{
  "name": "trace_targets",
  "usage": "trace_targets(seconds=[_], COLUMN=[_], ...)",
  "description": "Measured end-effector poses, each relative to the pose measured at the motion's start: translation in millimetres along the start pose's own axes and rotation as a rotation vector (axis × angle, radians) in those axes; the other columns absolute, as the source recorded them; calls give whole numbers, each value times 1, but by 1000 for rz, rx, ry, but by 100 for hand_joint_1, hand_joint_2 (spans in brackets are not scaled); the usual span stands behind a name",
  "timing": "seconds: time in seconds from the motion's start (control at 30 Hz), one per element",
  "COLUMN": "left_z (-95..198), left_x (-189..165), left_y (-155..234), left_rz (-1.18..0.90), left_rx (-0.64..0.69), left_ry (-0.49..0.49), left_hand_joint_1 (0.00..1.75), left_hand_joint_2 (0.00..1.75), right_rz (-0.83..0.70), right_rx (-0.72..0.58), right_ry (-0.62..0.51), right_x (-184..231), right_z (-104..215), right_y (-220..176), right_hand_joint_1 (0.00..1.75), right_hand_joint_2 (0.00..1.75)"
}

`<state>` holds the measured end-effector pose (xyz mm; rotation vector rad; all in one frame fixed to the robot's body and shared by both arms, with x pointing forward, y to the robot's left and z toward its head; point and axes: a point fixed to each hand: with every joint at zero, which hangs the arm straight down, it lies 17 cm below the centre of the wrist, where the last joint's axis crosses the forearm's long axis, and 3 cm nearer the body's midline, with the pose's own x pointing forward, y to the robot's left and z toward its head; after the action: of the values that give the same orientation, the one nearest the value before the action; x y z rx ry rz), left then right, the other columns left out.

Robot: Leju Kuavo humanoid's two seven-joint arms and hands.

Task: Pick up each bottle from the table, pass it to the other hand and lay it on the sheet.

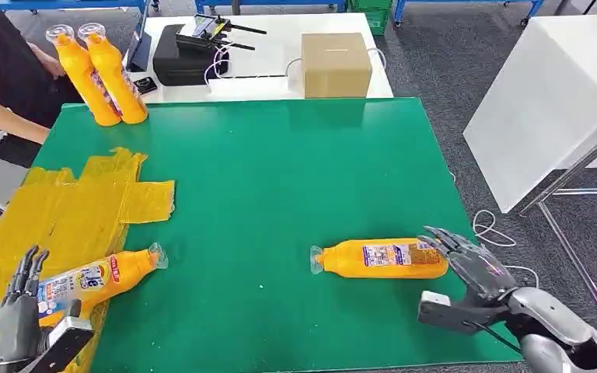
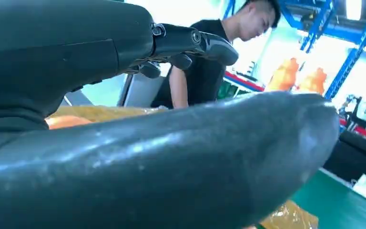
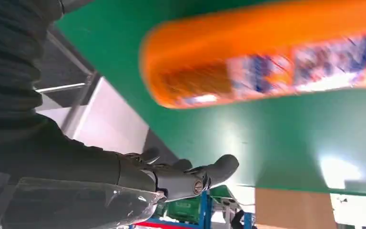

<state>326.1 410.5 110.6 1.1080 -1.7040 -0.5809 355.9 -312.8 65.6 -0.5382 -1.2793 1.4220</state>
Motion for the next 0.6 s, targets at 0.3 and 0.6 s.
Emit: trace_targets(seconds=[0.3,0.6], left_z=[0,-2], left_x=[6,12], left_y=[9,13], left_rz=[-1,4], left_rx=[44,61], left_ry=[-5,-7], left_hand_joint_1=[0,0], left_hand_joint_2=[0,0], right_rz=[128,134], right_rx=[-4,-46], right_ry=[52,79], right_x=[-12,-12], right_z=[11,-5], right_y=[-1,-1], right_hand_joint_1=[0,0], right_hand_joint_2=[175,175])
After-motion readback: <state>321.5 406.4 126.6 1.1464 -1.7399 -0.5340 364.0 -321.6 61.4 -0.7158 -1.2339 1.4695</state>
